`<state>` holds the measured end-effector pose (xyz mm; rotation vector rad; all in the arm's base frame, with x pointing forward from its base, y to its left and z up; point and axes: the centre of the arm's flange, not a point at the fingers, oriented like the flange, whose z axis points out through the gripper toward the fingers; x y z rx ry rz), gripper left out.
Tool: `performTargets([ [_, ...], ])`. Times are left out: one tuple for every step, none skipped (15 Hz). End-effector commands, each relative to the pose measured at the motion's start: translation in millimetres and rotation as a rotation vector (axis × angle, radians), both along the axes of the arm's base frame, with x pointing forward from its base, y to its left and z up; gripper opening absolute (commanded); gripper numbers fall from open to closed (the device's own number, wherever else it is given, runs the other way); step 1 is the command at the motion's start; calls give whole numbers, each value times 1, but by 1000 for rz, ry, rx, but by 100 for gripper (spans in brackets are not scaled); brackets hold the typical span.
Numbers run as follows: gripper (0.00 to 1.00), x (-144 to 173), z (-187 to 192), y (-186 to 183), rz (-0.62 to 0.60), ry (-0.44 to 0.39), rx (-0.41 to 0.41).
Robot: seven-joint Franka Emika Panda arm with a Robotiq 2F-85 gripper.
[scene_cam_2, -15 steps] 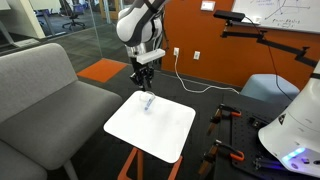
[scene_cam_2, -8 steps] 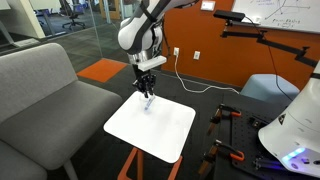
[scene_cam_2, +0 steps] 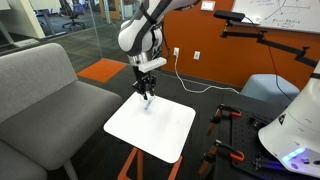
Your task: Remove the marker from the cup and place it on the table
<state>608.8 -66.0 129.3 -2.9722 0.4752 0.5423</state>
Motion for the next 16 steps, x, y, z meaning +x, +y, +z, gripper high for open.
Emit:
performTargets([
  [42,1,-5,0,-2,8,23],
  [36,0,-7,-1,-4,10,25],
  [34,-1,-9,-2,-9,14,21],
  [31,-1,-10,-3,-14,15,16],
  [23,-2,-10,-5,-19,15,18],
  [27,-2,-11,-6,-20,17,17],
  [24,-3,-12,-6,-21,21,16],
  [24,-4,-14,-7,-26,22,19],
  [11,-4,-15,-7,-26,24,20],
  [7,-5,-17,-7,-28,25,21],
  [4,-5,-17,-6,-28,25,16],
  [4,-5,-12,-5,-29,16,8],
  [5,-4,-7,-4,-29,5,-6],
  [5,-3,2,-2,-32,-10,-21],
  [5,-2,10,-1,-30,-24,-32],
  [5,-1,23,1,-31,-38,-47],
])
